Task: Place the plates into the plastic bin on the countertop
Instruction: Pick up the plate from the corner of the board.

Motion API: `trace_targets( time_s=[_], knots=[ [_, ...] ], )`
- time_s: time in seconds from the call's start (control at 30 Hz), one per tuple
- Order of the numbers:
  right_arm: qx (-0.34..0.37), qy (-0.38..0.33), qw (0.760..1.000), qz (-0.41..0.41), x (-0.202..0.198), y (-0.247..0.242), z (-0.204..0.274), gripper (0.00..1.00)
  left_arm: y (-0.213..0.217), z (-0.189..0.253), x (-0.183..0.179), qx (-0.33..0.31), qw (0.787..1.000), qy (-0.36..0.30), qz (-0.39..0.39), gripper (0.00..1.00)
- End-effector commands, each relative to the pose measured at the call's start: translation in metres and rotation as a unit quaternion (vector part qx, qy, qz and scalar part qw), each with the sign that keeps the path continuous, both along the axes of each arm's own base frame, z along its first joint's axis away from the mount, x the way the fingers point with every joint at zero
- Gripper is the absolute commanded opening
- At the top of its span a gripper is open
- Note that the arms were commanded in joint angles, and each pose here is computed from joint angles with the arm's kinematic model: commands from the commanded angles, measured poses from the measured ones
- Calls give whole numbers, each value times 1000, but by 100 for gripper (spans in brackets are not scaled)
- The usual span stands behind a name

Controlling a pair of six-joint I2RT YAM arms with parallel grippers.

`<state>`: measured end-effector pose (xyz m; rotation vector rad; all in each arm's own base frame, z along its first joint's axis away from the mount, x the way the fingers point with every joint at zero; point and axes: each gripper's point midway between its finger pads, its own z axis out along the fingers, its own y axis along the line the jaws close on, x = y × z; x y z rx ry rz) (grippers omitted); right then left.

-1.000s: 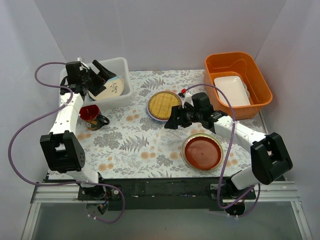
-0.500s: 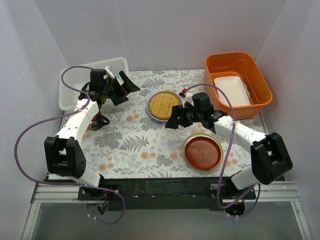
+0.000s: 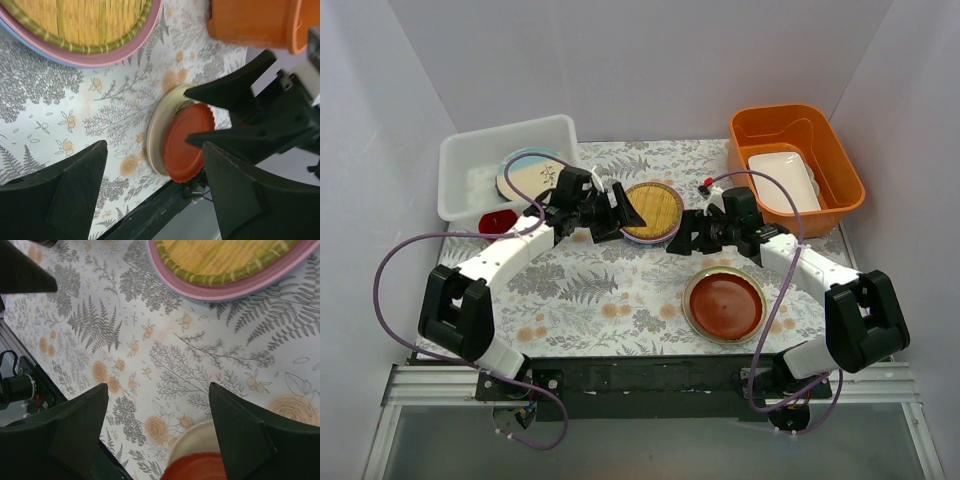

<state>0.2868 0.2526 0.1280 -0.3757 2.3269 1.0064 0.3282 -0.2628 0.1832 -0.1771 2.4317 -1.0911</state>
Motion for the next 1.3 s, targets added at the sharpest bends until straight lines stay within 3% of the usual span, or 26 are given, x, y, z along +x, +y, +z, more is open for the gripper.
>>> trace_targets(
  time_s=[0.0,0.73,1.27],
  knots=[
    [1,-3,1000,-17,5,-22,-4,89,-19,-16,-14,-3,1000,7,-7,75],
    [3,15,999,-43,12,-53,-18,88,-148,-92,-108,9,987,75,-140,52],
    [9,15,999,-42,12,-56,-17,88,-165,-110,-130,24,984,86,-156,45]
  ],
)
